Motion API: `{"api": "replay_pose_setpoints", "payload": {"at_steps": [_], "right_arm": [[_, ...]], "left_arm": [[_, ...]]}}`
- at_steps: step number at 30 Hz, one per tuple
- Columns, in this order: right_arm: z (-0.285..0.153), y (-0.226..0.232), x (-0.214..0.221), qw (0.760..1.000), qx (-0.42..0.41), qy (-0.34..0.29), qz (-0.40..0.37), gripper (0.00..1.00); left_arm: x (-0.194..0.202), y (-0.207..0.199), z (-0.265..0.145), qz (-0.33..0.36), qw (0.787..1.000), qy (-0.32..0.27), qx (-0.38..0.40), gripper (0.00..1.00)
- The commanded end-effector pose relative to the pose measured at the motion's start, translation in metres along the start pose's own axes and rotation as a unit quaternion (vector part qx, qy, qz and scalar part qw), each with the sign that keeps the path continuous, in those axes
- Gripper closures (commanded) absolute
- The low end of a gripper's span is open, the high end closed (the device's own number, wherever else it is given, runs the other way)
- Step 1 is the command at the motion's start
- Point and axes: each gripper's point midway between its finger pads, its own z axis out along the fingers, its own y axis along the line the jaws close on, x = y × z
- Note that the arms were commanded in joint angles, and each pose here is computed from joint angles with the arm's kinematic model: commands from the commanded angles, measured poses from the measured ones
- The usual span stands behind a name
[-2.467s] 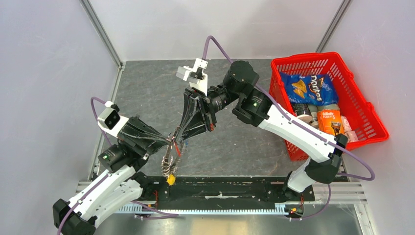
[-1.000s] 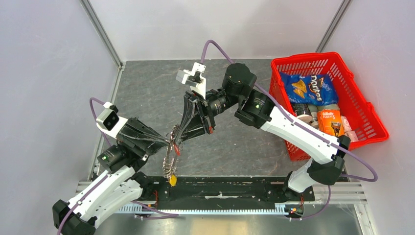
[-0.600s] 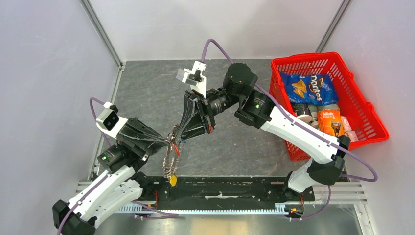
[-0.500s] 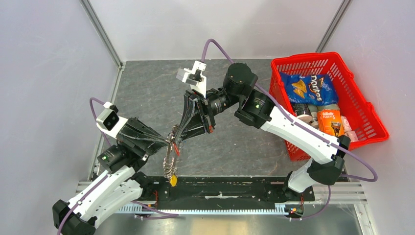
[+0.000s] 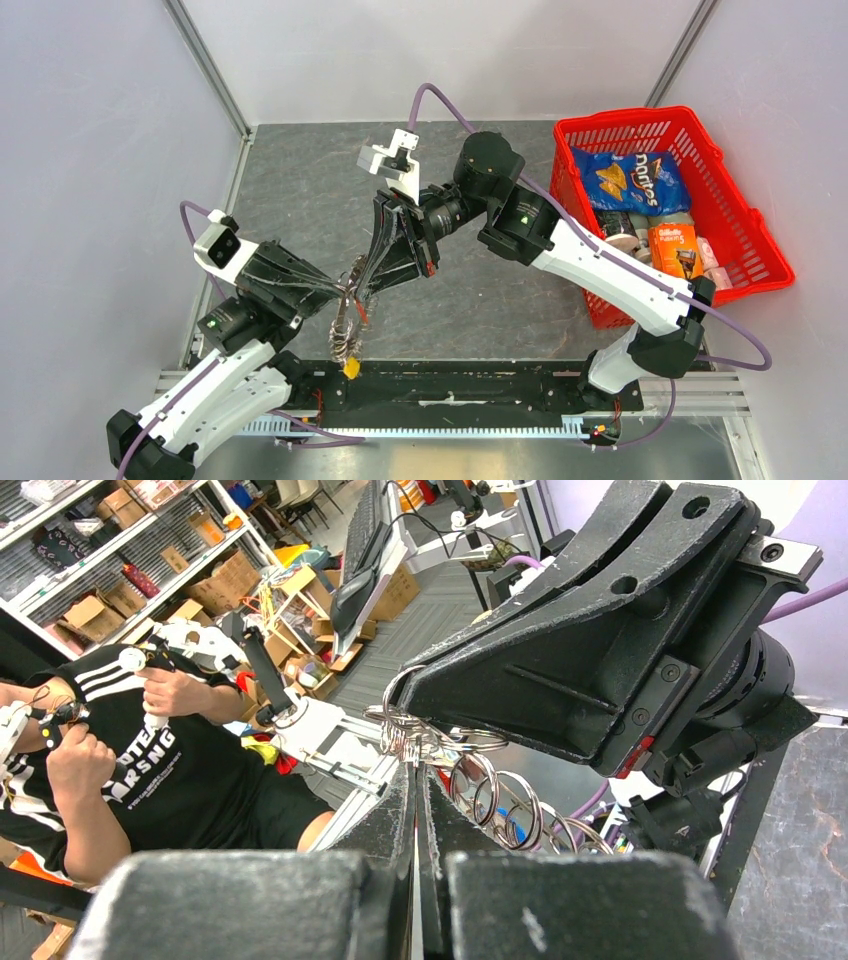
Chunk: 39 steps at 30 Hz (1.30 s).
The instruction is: Put the keys on the keyring
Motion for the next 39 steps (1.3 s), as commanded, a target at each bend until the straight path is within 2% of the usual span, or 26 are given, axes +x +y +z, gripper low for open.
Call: {"api": "replay_pose_setpoints", "payload": {"at_steps": [1,21,39], "right_arm": [[-0.001,0.020,-0.012,0.999,-0.017,-0.010,-0.035,1.00],[0.004,0.007,-0.018,1.000,0.005,-0.013,-0.023,1.00],[0.008,0.020,-0.018,0.999,-0.020,-0.010,-0.029,1.00]], "left_arm": [[-0.011,-0.008,0.004,0.031,0.999,-0.023,0.013,0.98],[-0.012,-0.017,0.006,0.031,0.999,-0.017,0.024,0.98],[-0.009,-0.008,0.004,0.036,0.999,-0.017,0.010,0.98]]}}
